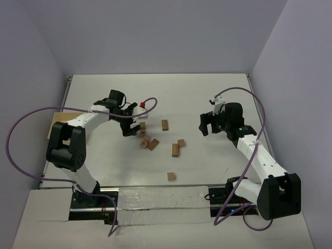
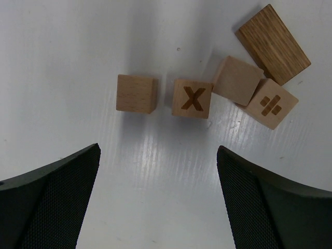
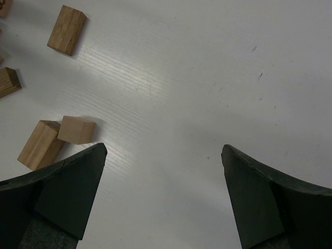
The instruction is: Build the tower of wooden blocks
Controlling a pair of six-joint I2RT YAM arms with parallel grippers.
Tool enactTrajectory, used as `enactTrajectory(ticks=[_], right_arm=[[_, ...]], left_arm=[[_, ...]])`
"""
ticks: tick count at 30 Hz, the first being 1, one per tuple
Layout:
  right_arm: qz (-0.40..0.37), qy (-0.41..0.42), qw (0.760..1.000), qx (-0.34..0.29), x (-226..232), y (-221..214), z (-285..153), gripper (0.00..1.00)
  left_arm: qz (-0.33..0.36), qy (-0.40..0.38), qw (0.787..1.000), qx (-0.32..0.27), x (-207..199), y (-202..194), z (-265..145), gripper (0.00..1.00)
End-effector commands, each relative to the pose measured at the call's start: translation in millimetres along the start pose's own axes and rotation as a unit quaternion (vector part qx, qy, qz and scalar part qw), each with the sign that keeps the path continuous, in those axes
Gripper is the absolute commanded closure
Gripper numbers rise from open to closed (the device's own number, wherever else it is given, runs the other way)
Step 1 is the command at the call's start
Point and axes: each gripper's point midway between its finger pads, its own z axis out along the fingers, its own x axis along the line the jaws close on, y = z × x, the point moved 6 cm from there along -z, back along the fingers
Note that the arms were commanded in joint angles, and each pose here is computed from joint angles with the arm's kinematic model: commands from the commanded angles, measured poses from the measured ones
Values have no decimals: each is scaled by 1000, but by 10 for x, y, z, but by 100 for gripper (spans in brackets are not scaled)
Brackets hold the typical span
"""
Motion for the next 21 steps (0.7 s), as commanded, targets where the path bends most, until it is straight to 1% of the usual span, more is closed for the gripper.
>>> enactTrajectory(ticks=[1, 12, 21], right_arm=[[-10, -1, 1000, -10, -10, 71, 22, 0], [-8, 3, 1000, -3, -7, 50, 53, 0], [-10, 2, 1000, -3, -13, 48, 59, 0]], left_arm=[[62, -1, 997, -49, 114, 128, 59, 1], [63, -16, 997, -44, 130, 70, 163, 1], [64, -24, 997, -46, 127, 127, 220, 1]])
